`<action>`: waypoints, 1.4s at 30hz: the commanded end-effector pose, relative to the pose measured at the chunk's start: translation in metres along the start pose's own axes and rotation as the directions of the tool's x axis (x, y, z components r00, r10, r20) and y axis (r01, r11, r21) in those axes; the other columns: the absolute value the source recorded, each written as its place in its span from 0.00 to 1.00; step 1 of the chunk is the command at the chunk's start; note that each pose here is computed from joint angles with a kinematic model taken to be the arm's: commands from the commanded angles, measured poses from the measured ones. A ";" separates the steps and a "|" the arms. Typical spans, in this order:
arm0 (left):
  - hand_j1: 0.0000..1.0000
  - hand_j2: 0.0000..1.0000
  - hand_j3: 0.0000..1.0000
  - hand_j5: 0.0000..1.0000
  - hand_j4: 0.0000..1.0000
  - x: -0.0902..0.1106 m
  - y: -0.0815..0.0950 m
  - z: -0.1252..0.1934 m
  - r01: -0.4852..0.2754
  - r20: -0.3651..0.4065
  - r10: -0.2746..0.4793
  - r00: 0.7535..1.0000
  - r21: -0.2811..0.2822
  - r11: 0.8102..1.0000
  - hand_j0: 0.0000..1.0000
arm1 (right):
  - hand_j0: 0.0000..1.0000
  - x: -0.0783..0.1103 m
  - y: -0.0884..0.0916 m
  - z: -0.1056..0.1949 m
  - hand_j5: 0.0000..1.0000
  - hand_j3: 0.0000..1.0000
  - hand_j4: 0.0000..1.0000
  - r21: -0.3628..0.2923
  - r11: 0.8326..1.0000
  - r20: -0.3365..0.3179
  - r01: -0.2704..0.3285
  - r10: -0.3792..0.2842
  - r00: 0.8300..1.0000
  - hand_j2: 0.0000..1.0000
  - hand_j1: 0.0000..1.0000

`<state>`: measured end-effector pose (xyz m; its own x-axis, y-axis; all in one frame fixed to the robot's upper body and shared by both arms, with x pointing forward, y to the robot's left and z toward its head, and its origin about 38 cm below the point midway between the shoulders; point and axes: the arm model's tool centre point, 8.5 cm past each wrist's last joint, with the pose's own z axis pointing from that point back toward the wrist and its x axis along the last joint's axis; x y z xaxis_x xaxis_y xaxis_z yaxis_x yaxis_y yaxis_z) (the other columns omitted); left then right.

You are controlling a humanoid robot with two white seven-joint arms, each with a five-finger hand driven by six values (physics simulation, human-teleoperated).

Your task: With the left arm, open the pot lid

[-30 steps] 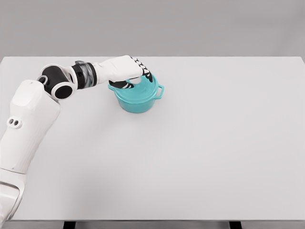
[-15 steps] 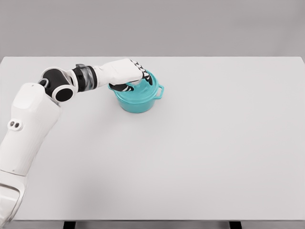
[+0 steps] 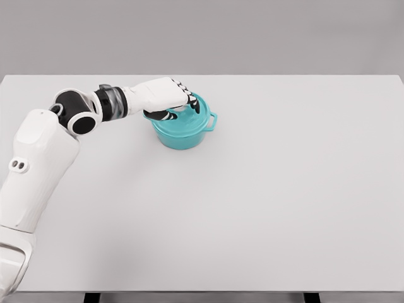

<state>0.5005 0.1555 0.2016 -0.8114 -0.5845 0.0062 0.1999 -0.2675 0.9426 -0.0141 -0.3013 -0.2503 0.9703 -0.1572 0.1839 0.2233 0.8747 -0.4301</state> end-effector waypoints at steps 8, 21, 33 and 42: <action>0.56 0.56 0.56 0.56 0.56 -0.001 0.000 0.001 -0.005 -0.003 0.005 1.000 0.003 1.000 0.56 | 1.00 0.000 0.000 0.000 1.00 1.00 1.00 0.000 1.000 -0.001 0.002 -0.002 1.000 1.00 1.00; 0.55 0.55 0.55 0.55 0.55 -0.003 0.004 0.002 -0.002 -0.005 0.002 1.000 0.009 1.000 0.55 | 1.00 0.000 0.000 0.000 1.00 1.00 1.00 0.000 1.000 0.001 0.001 -0.001 1.000 1.00 1.00; 0.55 0.55 0.55 0.55 0.55 -0.004 0.014 0.005 -0.024 0.008 0.024 1.000 0.047 0.999 0.55 | 1.00 0.000 0.000 0.000 1.00 1.00 1.00 0.000 1.000 0.000 0.001 -0.001 1.000 1.00 1.00; 0.55 0.55 0.55 0.55 0.55 -0.021 0.024 0.025 -0.034 -0.020 0.036 0.999 0.081 0.996 0.55 | 1.00 0.000 0.000 0.000 1.00 1.00 1.00 0.000 1.000 0.000 0.001 -0.001 1.000 1.00 1.00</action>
<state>0.5079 0.1733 0.2290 -0.8012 -0.5978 0.0256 0.1817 -0.2023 0.9623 -0.0142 -0.3013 -0.2503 0.9703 -0.1575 0.1838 0.2234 0.8747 -0.4301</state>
